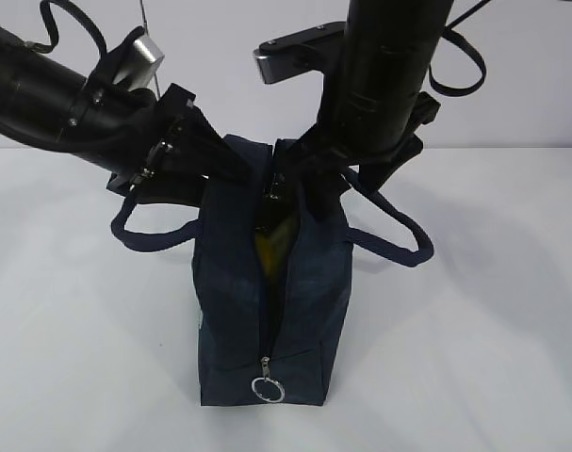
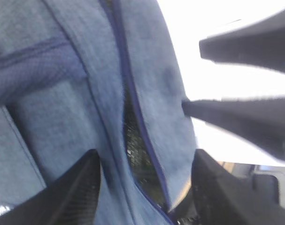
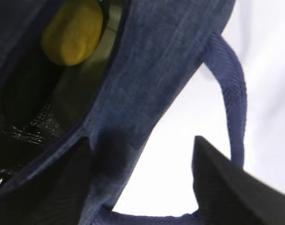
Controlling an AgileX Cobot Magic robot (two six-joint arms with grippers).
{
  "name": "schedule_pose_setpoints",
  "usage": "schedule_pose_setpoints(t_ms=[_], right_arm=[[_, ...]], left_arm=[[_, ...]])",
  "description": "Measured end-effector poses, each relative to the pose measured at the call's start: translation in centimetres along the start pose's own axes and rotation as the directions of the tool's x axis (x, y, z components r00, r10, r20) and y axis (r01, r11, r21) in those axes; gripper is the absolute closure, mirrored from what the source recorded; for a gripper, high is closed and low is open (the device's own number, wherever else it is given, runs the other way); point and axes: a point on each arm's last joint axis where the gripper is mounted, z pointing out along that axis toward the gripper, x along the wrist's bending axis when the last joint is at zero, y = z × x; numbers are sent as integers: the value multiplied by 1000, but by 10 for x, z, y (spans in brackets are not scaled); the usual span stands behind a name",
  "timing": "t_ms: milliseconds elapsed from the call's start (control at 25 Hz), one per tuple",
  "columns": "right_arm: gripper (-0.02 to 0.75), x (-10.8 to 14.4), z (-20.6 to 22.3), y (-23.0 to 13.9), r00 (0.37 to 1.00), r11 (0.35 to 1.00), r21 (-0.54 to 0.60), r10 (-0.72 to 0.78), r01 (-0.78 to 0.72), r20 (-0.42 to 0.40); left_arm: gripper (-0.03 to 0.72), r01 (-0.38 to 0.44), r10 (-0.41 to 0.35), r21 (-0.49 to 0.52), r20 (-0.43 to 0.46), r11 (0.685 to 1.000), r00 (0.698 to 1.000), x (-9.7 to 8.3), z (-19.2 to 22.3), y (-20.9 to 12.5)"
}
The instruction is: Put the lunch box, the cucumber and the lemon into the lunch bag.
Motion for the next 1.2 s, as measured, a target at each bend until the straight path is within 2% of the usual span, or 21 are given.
schedule_pose_setpoints(t_ms=[160, 520, 720, 960, 1080, 1200], right_arm=[[239, 0, -8, 5, 1000, 999, -31, -6, 6, -1], [305, -2, -42, 9, 1000, 990, -138, -3, 3, -6], [310, -5, -74, -1, 1000, 978, -207, -1, -1, -9], [310, -8, -112, -16, 1000, 957, -291, 5, -8, -13], [310, -10, -132, -26, 1000, 942, -335, 5, -10, -15], [310, -12, -151, -43, 1000, 927, -375, 6, -12, -17]], left_arm=[[247, 8, -8, 6, 21, 1000, 1000, -2, 0, -1], [246, 13, -15, 27, 54, 1000, 998, -8, -26, -3], [263, 46, -48, 39, 35, 998, 998, -3, -37, -5], [295, 51, -51, 50, 9, 997, 999, -6, -42, -7], [297, 63, -59, 71, -46, 995, 997, -6, -45, -10], [298, 53, -34, 109, -174, 993, 984, -8, -58, -19]])
